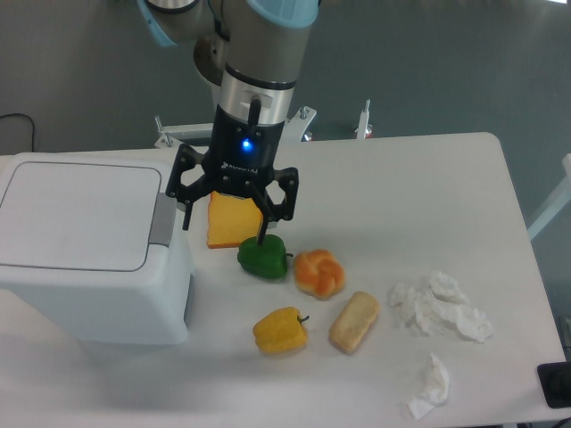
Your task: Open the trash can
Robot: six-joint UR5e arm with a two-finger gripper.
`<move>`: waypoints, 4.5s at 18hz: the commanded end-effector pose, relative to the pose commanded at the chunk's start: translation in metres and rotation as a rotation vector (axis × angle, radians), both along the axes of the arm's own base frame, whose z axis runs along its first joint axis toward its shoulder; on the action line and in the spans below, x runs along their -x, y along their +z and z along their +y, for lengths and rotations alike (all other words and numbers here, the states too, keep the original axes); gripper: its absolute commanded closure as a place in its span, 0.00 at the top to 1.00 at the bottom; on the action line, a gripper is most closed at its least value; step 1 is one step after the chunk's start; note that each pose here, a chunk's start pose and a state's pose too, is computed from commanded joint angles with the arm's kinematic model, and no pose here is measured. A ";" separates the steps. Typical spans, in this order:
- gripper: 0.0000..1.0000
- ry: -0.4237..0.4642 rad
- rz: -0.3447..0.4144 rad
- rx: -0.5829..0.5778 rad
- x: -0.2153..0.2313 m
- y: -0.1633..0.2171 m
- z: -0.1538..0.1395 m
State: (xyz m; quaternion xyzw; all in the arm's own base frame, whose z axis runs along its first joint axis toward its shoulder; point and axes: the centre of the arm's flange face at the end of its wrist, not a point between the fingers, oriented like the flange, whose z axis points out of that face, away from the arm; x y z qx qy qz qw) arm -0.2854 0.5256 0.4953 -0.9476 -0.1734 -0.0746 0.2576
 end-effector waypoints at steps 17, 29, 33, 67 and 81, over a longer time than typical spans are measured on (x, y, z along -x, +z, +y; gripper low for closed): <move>1.00 -0.017 -0.015 0.021 -0.007 -0.016 0.000; 1.00 -0.017 -0.019 0.025 -0.007 -0.019 0.000; 1.00 -0.017 -0.019 0.025 -0.007 -0.019 0.000; 1.00 0.014 0.047 -0.056 0.025 0.030 -0.012; 1.00 -0.192 0.369 0.144 0.066 0.023 -0.037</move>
